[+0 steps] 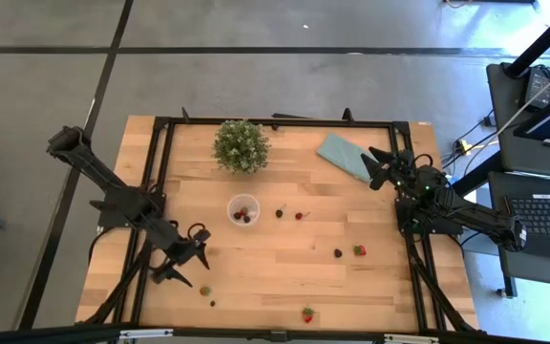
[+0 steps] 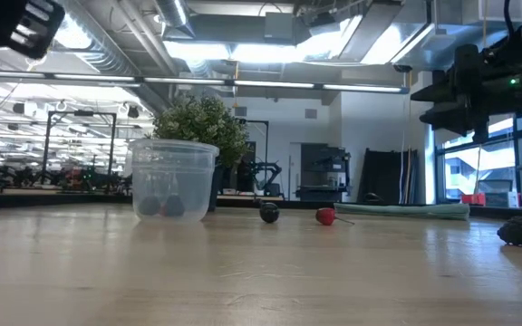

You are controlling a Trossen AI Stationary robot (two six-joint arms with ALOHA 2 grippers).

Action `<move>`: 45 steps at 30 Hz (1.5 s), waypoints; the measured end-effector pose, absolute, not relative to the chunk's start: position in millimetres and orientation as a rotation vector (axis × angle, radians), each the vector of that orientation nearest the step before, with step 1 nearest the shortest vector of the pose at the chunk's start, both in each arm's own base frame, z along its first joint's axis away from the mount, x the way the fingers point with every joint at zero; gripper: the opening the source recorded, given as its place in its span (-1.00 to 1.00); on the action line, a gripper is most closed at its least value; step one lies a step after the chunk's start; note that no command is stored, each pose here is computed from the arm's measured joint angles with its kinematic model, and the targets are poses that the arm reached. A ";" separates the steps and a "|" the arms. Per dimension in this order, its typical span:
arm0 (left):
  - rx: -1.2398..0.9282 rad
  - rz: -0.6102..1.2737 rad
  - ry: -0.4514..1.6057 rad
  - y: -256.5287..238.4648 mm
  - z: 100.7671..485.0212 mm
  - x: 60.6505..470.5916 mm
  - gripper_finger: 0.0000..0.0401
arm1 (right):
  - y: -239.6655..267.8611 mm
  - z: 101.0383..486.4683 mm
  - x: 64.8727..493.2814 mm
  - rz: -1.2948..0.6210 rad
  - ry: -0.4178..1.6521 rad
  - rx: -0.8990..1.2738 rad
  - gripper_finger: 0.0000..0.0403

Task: Pick and placing Produce into tupperware
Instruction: Put the red strawberry into the transparent container

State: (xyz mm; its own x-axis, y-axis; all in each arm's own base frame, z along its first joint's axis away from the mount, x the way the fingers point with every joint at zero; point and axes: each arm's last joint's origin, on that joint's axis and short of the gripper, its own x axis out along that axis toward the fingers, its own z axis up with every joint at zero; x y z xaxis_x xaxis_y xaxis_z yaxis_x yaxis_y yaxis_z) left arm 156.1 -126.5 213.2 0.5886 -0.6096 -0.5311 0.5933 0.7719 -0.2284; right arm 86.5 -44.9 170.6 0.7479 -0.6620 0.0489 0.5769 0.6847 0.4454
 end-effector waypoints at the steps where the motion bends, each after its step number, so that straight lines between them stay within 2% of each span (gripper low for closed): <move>1: -0.037 -0.693 0.643 -128.4 210.0 158.6 0.44 | -44.9 170.6 86.4 -0.700 -0.213 0.424 0.43; 5: -0.074 -0.634 0.680 -137.9 195.8 170.5 0.44 | -44.9 170.6 86.4 -0.699 -0.215 0.428 0.43; 10: -0.073 -0.649 0.675 -153.5 179.6 181.5 0.43 | -44.9 170.6 86.4 -0.697 -0.225 0.454 0.43; 24: -0.015 -0.630 0.675 -192.2 141.1 180.0 0.21 | -44.9 170.6 86.4 -0.683 -0.276 0.592 0.43; 33: 0.042 -0.591 0.692 -196.6 134.4 171.3 0.21 | -44.9 170.5 86.5 -0.683 -0.278 0.599 0.43; 45: -0.052 -0.551 0.668 -180.1 116.1 157.9 0.15 | -44.9 170.6 86.5 -0.683 -0.278 0.598 0.43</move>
